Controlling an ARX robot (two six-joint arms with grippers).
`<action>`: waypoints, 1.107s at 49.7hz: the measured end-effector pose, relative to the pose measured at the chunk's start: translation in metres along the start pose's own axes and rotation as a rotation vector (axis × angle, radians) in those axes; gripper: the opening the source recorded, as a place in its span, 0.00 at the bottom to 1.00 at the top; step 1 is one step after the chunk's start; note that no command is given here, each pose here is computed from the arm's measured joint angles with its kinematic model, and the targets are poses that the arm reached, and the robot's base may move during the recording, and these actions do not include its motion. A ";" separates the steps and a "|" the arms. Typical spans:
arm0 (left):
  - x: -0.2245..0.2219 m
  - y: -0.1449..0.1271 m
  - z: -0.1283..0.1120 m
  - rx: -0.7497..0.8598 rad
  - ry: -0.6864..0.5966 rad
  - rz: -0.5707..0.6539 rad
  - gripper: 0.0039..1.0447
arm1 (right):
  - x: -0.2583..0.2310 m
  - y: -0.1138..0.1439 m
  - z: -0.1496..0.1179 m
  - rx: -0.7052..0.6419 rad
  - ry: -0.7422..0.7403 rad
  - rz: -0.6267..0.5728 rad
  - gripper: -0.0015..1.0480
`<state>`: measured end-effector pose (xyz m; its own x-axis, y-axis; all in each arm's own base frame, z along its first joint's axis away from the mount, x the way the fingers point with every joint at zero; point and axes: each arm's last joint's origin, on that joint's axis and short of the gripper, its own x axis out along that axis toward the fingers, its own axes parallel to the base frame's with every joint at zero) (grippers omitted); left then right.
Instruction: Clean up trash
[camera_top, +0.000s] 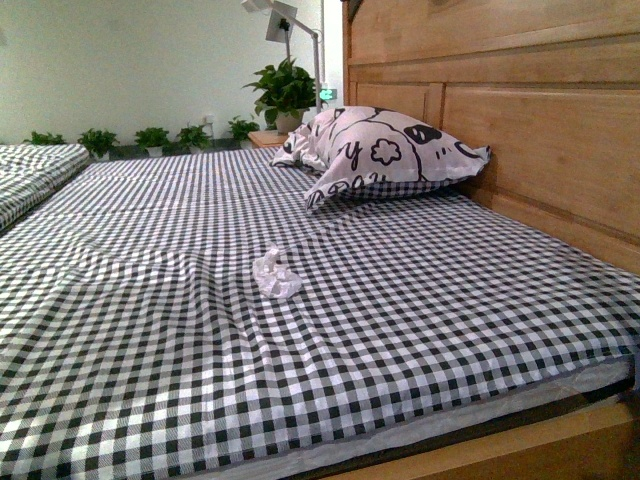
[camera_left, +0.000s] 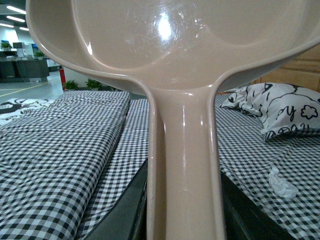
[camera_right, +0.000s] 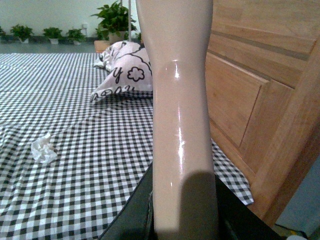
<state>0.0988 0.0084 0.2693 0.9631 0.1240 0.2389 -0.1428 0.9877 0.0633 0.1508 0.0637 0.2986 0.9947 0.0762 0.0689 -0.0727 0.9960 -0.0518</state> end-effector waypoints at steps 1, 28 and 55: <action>0.000 0.000 0.000 -0.001 0.000 0.002 0.25 | 0.000 0.000 0.000 0.000 -0.001 0.002 0.19; 0.087 0.002 -0.018 0.097 0.528 -0.202 0.25 | -0.001 -0.002 0.001 0.003 -0.006 -0.015 0.19; 0.184 -0.046 -0.105 0.366 0.770 -0.579 0.25 | -0.001 -0.002 0.001 0.003 -0.006 -0.015 0.19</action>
<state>0.3065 -0.0043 0.2082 0.7730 -0.2073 -0.5996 0.4533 0.8417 0.2934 0.1498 0.0622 0.2996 0.9953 0.0611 0.0753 -0.0576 0.9972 -0.0482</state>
